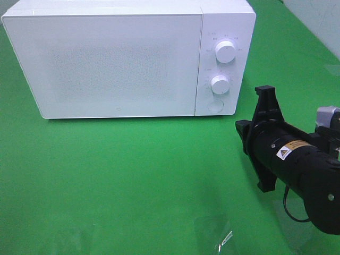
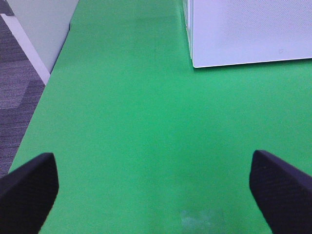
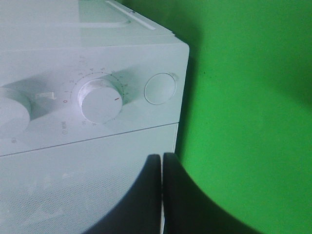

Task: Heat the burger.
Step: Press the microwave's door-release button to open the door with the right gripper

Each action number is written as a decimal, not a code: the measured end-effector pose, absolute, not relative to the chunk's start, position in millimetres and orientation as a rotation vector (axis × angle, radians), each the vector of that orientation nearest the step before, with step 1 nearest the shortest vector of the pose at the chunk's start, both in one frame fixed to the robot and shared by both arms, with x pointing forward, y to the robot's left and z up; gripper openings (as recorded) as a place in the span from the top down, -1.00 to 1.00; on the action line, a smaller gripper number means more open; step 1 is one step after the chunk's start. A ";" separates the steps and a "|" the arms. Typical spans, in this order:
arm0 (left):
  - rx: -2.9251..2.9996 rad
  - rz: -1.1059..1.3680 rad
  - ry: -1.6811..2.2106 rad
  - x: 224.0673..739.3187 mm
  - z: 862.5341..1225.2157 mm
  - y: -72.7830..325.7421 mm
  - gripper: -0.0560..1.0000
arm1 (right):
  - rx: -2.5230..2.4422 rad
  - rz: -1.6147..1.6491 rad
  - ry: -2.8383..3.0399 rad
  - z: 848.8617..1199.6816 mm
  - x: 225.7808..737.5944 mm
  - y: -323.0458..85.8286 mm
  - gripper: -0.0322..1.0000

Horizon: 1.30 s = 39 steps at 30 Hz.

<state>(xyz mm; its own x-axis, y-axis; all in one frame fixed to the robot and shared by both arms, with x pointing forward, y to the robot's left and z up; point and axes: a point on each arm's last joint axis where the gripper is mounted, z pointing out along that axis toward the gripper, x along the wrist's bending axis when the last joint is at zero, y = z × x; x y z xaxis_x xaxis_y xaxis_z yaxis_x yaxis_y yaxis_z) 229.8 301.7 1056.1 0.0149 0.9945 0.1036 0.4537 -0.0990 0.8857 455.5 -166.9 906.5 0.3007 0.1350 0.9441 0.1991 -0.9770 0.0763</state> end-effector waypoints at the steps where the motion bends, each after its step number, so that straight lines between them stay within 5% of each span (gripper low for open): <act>1: 1.629 1.034 1.506 229.8 1056.1 301.7 -0.98 | -2.500 -1.786 -0.311 905.0 456.3 -166.5 0.93; 39: 1.629 1.034 1.506 229.8 1056.1 301.7 -0.98 | -2.585 -1.703 -0.152 870.9 558.7 -160.5 0.93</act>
